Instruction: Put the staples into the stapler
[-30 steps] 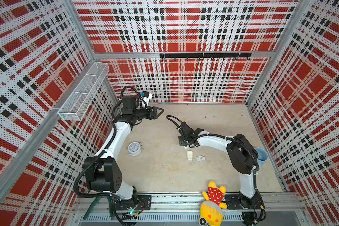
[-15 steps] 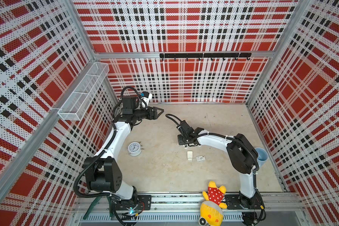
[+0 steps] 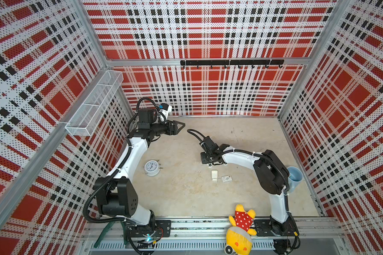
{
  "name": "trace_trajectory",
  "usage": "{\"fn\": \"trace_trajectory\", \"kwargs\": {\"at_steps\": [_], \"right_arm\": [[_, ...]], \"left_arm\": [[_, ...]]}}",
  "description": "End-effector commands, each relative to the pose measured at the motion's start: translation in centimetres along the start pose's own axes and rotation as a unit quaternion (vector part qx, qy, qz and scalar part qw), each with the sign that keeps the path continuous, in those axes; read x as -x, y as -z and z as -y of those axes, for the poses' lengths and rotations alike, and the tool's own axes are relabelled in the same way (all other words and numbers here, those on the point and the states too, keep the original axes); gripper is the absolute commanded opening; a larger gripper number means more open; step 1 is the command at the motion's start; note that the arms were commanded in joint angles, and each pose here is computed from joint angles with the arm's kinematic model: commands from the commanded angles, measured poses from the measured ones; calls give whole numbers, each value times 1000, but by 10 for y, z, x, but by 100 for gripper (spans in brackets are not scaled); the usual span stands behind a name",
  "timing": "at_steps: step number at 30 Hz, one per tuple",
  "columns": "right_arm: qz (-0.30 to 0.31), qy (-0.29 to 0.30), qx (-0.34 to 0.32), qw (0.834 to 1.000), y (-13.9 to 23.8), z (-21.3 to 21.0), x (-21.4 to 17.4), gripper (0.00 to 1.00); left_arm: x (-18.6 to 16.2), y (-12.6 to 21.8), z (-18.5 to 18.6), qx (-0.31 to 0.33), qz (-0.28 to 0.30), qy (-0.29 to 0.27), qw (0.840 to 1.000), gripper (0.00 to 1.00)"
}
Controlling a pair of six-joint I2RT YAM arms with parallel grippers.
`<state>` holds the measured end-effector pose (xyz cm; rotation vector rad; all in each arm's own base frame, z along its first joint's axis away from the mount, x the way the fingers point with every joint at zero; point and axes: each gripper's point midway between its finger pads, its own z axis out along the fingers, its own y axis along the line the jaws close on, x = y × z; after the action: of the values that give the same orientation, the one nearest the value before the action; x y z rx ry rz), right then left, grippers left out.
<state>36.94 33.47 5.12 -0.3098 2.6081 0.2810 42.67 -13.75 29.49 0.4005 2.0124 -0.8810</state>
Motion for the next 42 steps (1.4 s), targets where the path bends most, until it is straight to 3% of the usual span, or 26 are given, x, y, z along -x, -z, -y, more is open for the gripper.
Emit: {"fn": "trace_trajectory", "kwargs": {"at_steps": [1, 20, 27, 32, 42], "right_arm": [[3, -4, 3, 1000, -8, 0, 0, 28], [-7, -14, 1, 1000, -6, 8, -18, 27], [55, -6, 13, 998, 27, 1, 8, 28], [67, -5, -6, 998, 47, 13, 4, 32], [33, 22, 36, 999, 15, 5, -13, 43]], "left_arm": [[7, 12, 7, 2, 13, -10, 1000, 75], [8, 13, 8, 2, 16, -11, 1000, 75], [8, 15, 7, 10, 8, -26, 1000, 75], [11, 19, 1, 11, 7, -31, 999, 75], [11, 30, 13, -30, -14, -75, 997, 76]]}}
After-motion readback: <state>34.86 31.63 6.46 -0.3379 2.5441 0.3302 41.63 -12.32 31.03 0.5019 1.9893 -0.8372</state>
